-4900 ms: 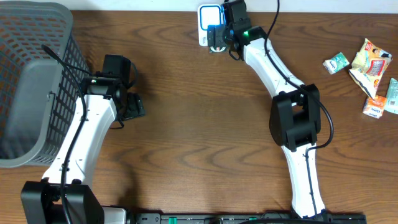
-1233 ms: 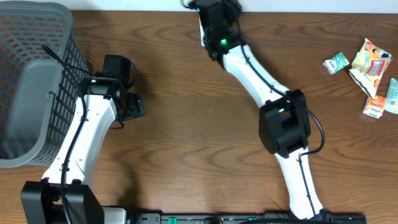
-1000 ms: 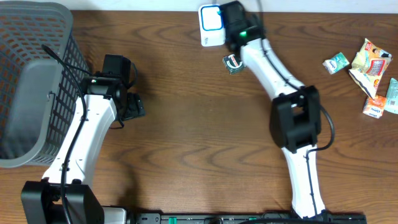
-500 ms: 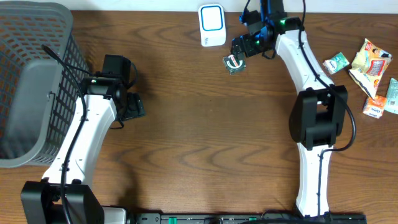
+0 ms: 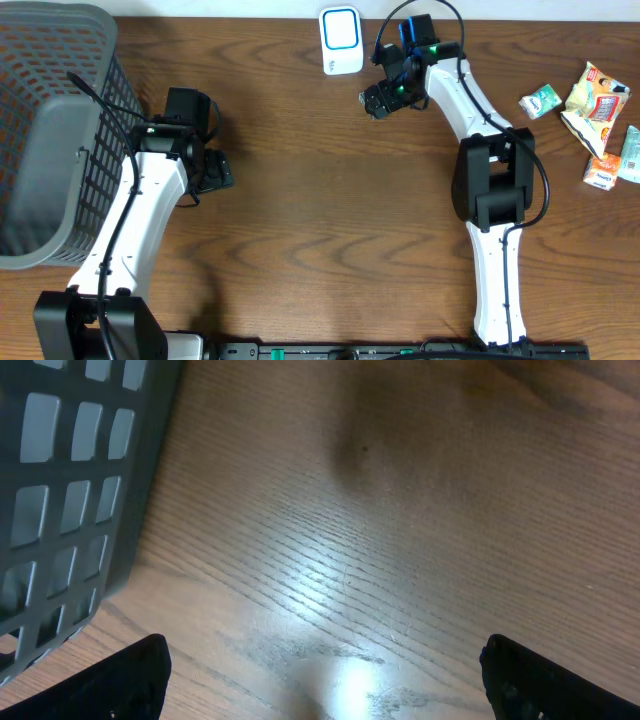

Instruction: Scan the item barcode

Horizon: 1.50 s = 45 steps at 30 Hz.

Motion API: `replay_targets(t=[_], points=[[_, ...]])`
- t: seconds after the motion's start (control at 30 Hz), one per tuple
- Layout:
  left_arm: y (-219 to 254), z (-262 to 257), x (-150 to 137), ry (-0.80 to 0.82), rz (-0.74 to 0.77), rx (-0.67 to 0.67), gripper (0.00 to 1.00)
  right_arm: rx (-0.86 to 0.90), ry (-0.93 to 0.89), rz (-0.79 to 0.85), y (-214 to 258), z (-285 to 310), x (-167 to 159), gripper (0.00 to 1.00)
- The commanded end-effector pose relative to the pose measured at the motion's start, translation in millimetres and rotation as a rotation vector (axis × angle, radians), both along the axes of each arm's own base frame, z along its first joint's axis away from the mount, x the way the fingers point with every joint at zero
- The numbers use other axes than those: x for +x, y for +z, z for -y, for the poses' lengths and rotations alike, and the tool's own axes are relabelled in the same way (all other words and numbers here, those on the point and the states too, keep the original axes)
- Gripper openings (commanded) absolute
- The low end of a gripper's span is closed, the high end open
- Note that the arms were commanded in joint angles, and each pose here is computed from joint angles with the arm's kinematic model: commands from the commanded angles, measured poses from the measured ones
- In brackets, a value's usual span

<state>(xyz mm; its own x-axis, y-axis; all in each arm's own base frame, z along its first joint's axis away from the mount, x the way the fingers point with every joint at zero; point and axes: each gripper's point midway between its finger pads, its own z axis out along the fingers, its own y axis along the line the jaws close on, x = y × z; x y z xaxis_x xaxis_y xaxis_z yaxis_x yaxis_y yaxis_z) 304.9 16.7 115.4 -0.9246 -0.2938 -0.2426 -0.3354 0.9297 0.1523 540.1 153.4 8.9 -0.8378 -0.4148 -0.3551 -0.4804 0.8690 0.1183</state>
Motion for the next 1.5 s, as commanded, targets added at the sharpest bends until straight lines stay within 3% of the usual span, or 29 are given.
replay_targets(t=[0.0,0.17,0.27,0.47,0.63,0.93,1.17,1.33,1.4,1.47], points=[[-1.0,-2.7,-1.7,0.017,-0.003,0.007,0.98,-0.070,0.029,-0.058,-35.6,-8.2,-13.7,0.82],[-1.0,-2.7,-1.7,0.018,-0.003,0.007,0.98,-0.197,0.043,-0.009,-30.9,-14.8,-13.9,0.57],[-1.0,-2.7,-1.7,0.017,-0.003,0.007,0.98,-0.347,0.034,0.057,-19.4,-11.1,-9.9,0.48],[-1.0,-2.7,-1.7,0.017,-0.003,0.007,0.98,-0.596,0.001,0.161,1.1,1.1,-4.7,0.45],[-1.0,-2.6,-1.7,0.017,-0.003,0.007,0.98,-0.624,-0.037,0.167,10.9,15.5,-2.4,0.45],[-0.8,-2.7,-1.7,0.017,-0.003,0.007,0.98,-0.547,-0.354,0.227,90.2,102.6,12.2,0.50],[-1.0,-2.7,-1.7,0.017,-0.003,0.007,0.98,-0.563,-0.581,0.152,114.0,213.2,-7.0,0.49],[-0.9,-2.7,-1.6,0.017,-0.003,0.007,0.98,-0.516,-0.847,0.051,105.7,288.9,-36.3,0.59],[-1.0,-2.7,-1.7,0.017,-0.003,0.007,0.98,-0.470,-0.875,0.019,101.4,301.6,-42.5,0.69],[-1.0,-2.7,-1.7,0.017,-0.003,0.007,0.98,-0.401,-0.894,-0.026,95.7,310.9,-50.3,0.86]])
